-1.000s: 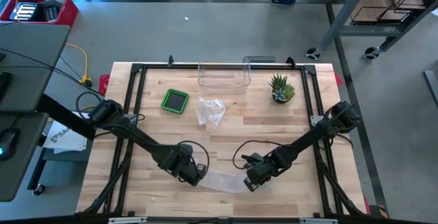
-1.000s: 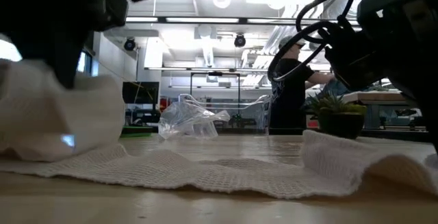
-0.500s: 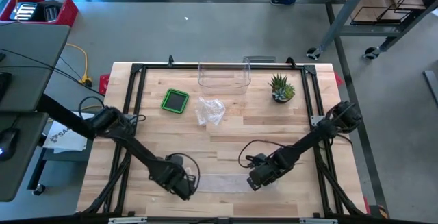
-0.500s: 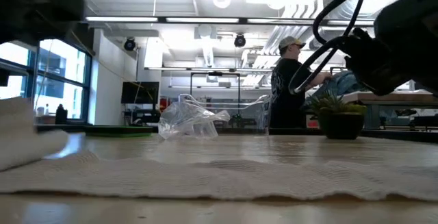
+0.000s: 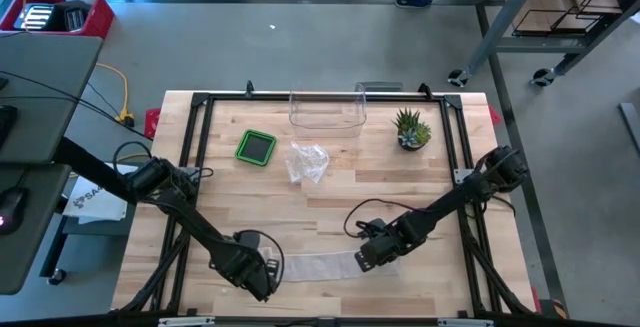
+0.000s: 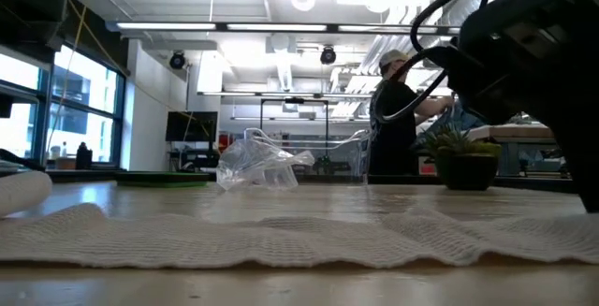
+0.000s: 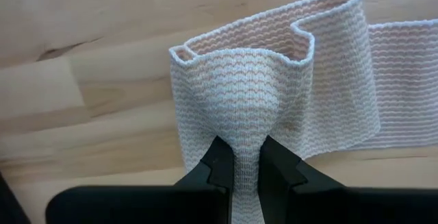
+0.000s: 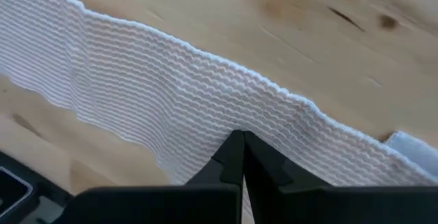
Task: Roll bandage
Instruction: Roll the bandage
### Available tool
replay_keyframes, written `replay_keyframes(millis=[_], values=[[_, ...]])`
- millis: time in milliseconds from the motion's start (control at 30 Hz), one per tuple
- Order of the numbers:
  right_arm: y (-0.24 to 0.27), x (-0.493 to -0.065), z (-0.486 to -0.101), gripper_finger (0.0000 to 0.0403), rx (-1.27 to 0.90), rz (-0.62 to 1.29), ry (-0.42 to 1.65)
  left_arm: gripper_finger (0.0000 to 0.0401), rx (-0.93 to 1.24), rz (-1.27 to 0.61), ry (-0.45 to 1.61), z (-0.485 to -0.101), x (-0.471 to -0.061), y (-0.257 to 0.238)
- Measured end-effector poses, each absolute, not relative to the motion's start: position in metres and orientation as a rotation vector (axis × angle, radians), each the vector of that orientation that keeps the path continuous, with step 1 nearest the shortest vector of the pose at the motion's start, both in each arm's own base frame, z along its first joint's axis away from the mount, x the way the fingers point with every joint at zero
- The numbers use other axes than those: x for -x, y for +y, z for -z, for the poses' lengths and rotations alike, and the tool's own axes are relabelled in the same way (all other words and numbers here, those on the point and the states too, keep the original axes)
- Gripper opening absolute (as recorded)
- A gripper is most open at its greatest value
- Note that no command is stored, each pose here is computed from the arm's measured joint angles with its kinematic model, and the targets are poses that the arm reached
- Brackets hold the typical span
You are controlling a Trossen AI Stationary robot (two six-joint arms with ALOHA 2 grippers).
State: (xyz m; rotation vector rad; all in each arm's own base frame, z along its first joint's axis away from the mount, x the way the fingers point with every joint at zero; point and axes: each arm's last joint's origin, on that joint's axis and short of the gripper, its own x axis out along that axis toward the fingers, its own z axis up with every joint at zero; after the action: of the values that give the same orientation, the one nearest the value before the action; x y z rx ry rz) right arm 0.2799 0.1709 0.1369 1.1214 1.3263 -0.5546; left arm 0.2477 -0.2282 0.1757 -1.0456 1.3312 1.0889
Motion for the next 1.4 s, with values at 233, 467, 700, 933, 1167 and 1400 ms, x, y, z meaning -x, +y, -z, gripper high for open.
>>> replay_keyframes(millis=[233,467,700,933,1167,1400], values=[[0.173,-0.282,-0.138,0.0,-1.145,0.527,1.309,0.0028,1.059,-1.112,1.326,-0.176,-0.246,-0.229],[0.168,-0.277,-0.157,0.0,-1.14,0.53,1.25,0.0028,1.049,-1.086,1.334,-0.176,-0.247,-0.23],[0.16,-0.268,-0.175,0.0,-1.101,0.578,1.189,0.0028,1.032,-1.094,1.349,-0.181,-0.246,-0.229],[0.158,-0.268,-0.174,0.0,-1.077,0.584,1.185,0.0028,1.043,-1.008,1.386,-0.196,-0.255,-0.233],[0.158,-0.267,-0.174,0.0,-1.048,0.575,1.187,0.003,1.066,-0.983,1.324,-0.207,-0.269,-0.227],[0.158,-0.268,-0.174,0.0,-1.033,0.562,1.191,0.004,1.088,-0.971,1.306,-0.207,-0.279,-0.218]])
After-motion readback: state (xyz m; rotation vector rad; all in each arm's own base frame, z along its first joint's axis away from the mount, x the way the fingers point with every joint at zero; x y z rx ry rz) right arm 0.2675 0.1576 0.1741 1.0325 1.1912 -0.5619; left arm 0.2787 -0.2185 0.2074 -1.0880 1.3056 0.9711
